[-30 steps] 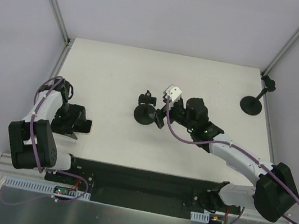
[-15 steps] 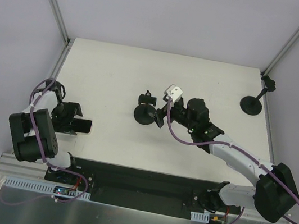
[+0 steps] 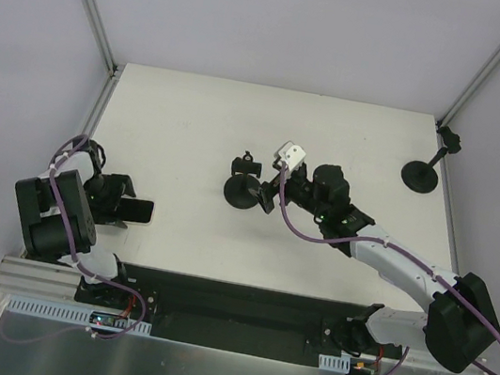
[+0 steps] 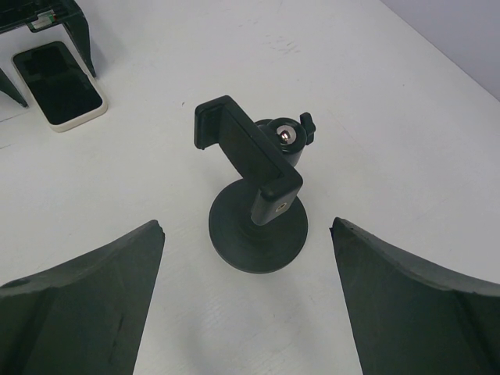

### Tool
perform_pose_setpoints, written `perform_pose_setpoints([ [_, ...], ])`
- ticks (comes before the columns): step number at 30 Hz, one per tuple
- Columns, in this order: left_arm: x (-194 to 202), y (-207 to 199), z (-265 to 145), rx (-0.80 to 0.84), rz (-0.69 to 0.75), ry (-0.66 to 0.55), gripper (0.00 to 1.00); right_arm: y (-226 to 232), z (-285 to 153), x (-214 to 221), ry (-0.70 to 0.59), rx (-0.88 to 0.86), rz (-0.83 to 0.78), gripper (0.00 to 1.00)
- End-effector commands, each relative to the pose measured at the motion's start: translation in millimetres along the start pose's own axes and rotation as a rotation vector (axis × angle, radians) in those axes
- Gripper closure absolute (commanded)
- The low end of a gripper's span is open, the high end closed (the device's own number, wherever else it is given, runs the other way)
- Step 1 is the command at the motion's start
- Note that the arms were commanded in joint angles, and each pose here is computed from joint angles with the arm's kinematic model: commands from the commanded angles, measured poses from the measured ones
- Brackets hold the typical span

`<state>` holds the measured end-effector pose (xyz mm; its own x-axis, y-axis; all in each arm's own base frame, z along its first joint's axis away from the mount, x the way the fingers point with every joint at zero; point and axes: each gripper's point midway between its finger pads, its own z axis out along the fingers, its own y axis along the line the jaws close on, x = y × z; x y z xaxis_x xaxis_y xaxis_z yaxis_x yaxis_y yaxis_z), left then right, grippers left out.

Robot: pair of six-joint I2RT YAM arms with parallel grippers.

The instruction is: Place the phone on the phone stand

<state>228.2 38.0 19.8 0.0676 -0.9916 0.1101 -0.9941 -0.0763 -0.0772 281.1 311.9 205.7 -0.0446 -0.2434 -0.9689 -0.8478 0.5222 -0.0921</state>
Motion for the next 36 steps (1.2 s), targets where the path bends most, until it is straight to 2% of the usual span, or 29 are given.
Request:
perform_pose_setpoints([
  [1, -5.6, 3.8, 2.5, -0.030, -0.041, -0.022, 0.01, -2.8, -1.7, -23.3, -0.083, 0.005, -0.033, 0.09],
  [4, -7.9, 9.5, 6.4, -0.054, -0.053, -0.035, 0.01, -3.1, -1.5, -22.7, -0.082, 0.006, -0.033, 0.09],
  [8, -8.1, 13.7, 12.3, -0.081, -0.065, -0.034, 0.11, -4.1, -1.3, -21.9, -0.080, 0.010, -0.030, 0.09],
  [11, -9.1, 14.3, 14.7, -0.094, -0.064, -0.033, 0.09, -4.4, -1.3, -21.9, -0.079, 0.012, -0.030, 0.09],
  [15, -9.5, 15.4, 16.9, -0.105, -0.065, -0.033, 0.01, -5.0, -1.3, -21.8, -0.079, 0.015, -0.030, 0.09],
  [19, -9.3, 18.5, 21.8, -0.134, -0.056, -0.021, 0.04, -5.1, -1.2, -22.6, -0.080, 0.018, -0.028, 0.09],
  [20, -8.5, 20.4, 23.4, -0.143, -0.054, -0.016, 0.09, -6.1, -1.3, -23.2, -0.081, 0.021, -0.028, 0.09],
  [21, -8.2, 20.2, 24.2, -0.144, -0.051, -0.012, 0.19, -5.7, -1.5, -23.1, -0.081, 0.021, -0.028, 0.09],
  [22, -7.1, 21.2, 25.9, -0.152, -0.048, -0.007, 0.44, -6.1, -1.5, -23.0, -0.080, 0.024, -0.026, 0.09],
  [23, -7.4, 21.8, 26.8, -0.155, -0.042, -0.006, 0.55, -6.3, -1.9, -23.1, -0.082, 0.026, -0.025, 0.09],
  [25, -6.0, 21.1, 25.6, -0.147, -0.030, 0.002, 0.71, -6.8, -2.1, -24.4, -0.086, 0.030, -0.023, 0.09],
  [27, -4.6, 19.3, 22.8, -0.130, -0.006, 0.007, 0.79, -6.9, -2.3, -25.6, -0.091, 0.033, -0.020, 0.09],
  [28, -3.1, 15.7, 19.0, -0.104, 0.003, 0.014, 0.95, -7.7, -2.4, -24.8, -0.089, 0.039, -0.016, 0.10],
  [29, -0.9, 15.2, 16.9, -0.092, 0.021, 0.021, 1.00, -8.9, -2.4, -25.3, -0.093, 0.046, -0.015, 0.09],
  [36, 12.4, 6.1, -12.0, 0.076, 0.106, 0.029, 1.00, -11.2, -3.0, -27.0, -0.110, 0.074, -0.009, 0.09],
])
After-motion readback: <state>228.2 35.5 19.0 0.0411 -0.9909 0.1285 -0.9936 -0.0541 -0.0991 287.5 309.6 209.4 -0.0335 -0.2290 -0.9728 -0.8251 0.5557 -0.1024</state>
